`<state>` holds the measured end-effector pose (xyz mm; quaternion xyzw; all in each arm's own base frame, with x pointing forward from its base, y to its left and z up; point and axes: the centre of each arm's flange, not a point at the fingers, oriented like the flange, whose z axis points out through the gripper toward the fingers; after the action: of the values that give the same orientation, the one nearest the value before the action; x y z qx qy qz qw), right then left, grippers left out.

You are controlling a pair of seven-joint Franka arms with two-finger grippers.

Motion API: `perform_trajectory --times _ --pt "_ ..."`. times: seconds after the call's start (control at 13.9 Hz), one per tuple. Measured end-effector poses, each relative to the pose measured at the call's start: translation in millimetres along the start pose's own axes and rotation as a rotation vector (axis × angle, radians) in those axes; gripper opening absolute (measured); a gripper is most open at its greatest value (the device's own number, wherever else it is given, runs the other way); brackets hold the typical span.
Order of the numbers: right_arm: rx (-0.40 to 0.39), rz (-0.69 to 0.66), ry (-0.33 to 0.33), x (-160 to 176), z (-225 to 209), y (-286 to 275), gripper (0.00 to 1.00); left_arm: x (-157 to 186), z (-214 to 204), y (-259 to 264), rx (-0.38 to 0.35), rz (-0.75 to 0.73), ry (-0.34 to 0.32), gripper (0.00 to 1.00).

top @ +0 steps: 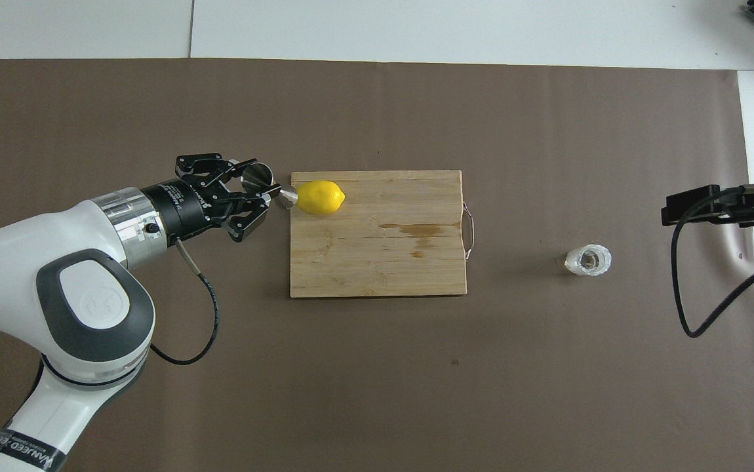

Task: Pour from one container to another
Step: 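Carry the metal cup with the left gripper over the wooden board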

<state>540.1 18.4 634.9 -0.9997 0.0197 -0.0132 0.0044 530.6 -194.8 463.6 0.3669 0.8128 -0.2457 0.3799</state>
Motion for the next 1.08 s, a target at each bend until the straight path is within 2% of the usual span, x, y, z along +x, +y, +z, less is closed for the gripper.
perform_trajectory --times 0.36,0.65,1.08 --pt "0.000 0.000 0.000 0.0 0.0 0.0 1.00 -22.8 30.9 -65.4 0.019 0.081 0.000 0.51" --pt "0.000 0.000 0.000 0.0 0.0 0.0 1.00 -23.1 73.2 -119.2 0.015 0.109 0.017 0.51" --pt "0.000 0.000 0.000 0.0 0.0 0.0 1.00 -29.0 111.6 -148.2 0.006 0.107 0.013 0.51"
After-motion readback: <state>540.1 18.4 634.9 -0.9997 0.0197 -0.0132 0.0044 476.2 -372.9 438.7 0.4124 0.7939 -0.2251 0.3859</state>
